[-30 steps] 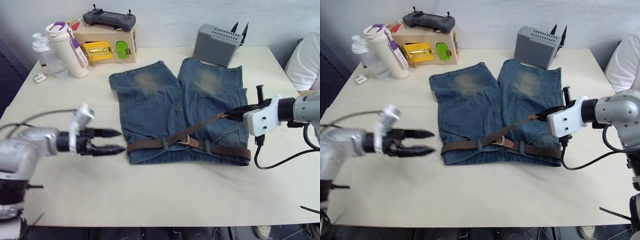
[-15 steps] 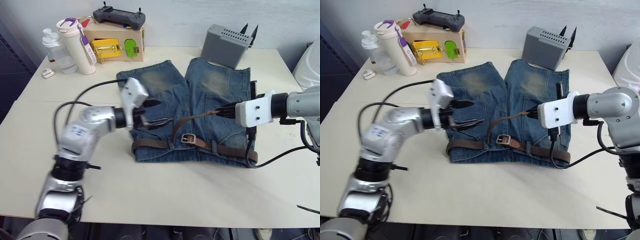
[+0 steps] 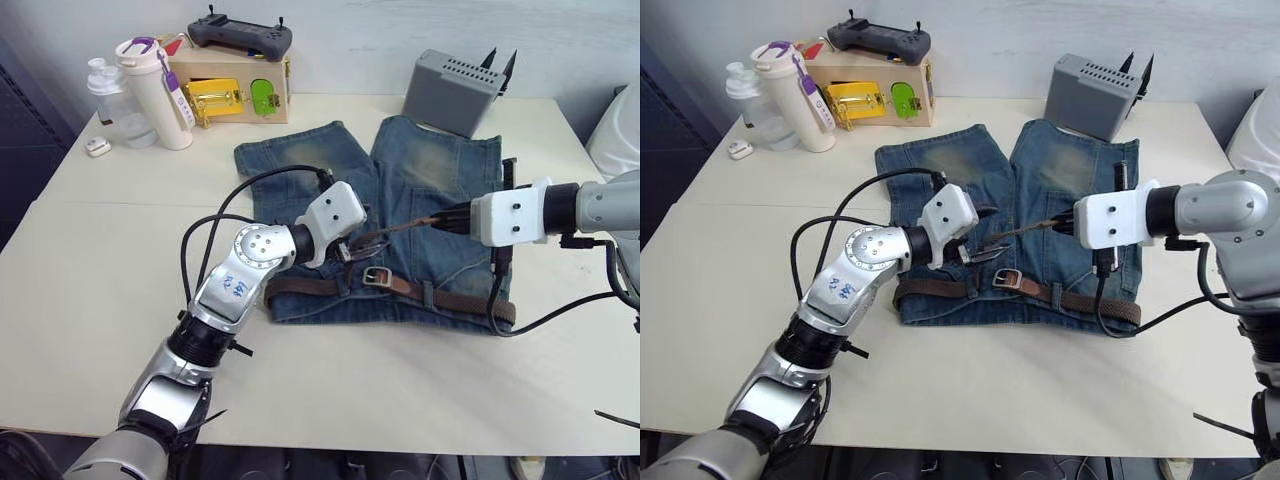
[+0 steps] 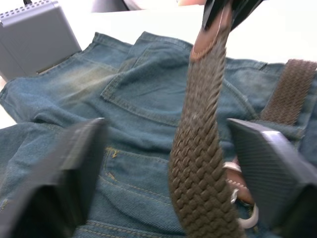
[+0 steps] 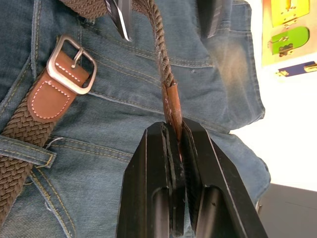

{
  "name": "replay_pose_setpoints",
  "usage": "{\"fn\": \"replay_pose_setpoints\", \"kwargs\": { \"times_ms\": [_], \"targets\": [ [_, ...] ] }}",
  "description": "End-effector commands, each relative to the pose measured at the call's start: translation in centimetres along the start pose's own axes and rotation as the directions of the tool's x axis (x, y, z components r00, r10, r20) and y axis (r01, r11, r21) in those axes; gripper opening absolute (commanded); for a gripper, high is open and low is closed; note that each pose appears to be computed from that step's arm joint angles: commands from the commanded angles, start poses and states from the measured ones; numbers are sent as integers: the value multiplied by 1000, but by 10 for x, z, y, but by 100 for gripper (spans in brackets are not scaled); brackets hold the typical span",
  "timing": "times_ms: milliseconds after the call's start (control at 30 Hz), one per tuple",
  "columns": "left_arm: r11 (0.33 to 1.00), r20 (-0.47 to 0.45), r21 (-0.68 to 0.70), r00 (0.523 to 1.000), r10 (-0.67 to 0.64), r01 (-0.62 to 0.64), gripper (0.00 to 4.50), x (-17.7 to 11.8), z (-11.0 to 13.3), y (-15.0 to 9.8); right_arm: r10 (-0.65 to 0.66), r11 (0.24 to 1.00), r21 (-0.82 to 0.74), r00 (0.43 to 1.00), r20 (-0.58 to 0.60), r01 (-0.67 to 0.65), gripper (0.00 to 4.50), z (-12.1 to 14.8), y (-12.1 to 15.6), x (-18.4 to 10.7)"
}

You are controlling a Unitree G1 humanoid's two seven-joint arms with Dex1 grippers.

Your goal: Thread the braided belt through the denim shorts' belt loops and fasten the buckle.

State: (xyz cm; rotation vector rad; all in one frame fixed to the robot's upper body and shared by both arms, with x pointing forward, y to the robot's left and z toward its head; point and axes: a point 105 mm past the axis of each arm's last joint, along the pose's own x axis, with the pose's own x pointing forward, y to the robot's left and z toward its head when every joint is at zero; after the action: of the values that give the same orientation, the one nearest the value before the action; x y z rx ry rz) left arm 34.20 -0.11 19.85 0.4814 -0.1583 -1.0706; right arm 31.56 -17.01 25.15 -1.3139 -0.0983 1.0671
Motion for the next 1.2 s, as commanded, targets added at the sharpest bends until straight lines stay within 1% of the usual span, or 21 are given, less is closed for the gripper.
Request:
{"fn": "replay_pose_setpoints", "kwargs": {
  "times_ms": [33,100,167,200,267,300,400,467,500,533,567,600,633,700,767,867,967,1100,1200],
  "targets": [
    [998,26,58,999,-24,22,179,5,9,-3,-55,998,-18,998,36,56,0,13,-9,-7],
    [998,32,58,999,-29,27,88,7,10,-4,-60,998,-1,997,42,60,0,14,-8,-6],
    [998,37,57,999,-30,27,8,8,10,-4,-76,997,22,996,40,76,0,14,-9,-4],
    [998,33,52,999,-25,23,8,9,9,-2,-111,992,59,993,49,108,0,14,-14,-3],
    [999,18,43,1000,-16,15,8,10,4,1,-96,986,145,993,73,84,0,15,-12,-1],
    [1000,12,9,1000,3,-3,3,9,0,5,-134,977,179,988,78,118,41,16,-16,0],
    [994,-51,-81,996,76,-80,0,-1,-20,23,-139,961,252,987,75,116,154,18,-7,2],
    [987,-108,-91,986,124,-134,0,-9,-34,36,-110,954,288,992,69,86,248,17,9,7],
    [985,-121,-91,983,137,-149,0,-11,-38,39,-101,951,299,993,64,78,290,16,15,9],
    [977,-140,-118,977,159,-176,0,-15,-43,46,-98,945,317,994,57,75,337,15,24,14],
    [971,-150,-139,974,171,-192,0,-16,-45,50,-99,941,329,994,51,77,375,14,30,17],
    [967,-161,-149,970,183,-208,0,-19,-48,55,-97,941,330,994,41,79,426,13,38,22],
    [964,-168,-154,967,191,-217,0,-20,-49,58,-97,941,329,995,33,81,446,13,43,25],
    [963,-180,-145,963,199,-226,0,-23,-52,62,-122,932,347,992,42,100,446,16,58,40],
    [962,-189,-145,961,201,-230,0,-24,-54,63,-170,925,347,985,18,154,446,14,65,49],
    [968,-193,-146,966,173,-202,0,-23,-55,56,-175,937,307,984,1,167,446,14,70,54],
    [976,-209,-127,967,149,-177,0,-23,-59,48,-166,939,305,986,3,157,446,16,77,58],
    [977,-217,-122,965,146,-175,0,-23,-61,47,-150,937,317,988,-22,149,446,11,90,64],
    [976,-220,-120,964,152,-181,0,-24,-61,48,-175,921,346,983,-45,180,446,5,92,68]
  ]
}}
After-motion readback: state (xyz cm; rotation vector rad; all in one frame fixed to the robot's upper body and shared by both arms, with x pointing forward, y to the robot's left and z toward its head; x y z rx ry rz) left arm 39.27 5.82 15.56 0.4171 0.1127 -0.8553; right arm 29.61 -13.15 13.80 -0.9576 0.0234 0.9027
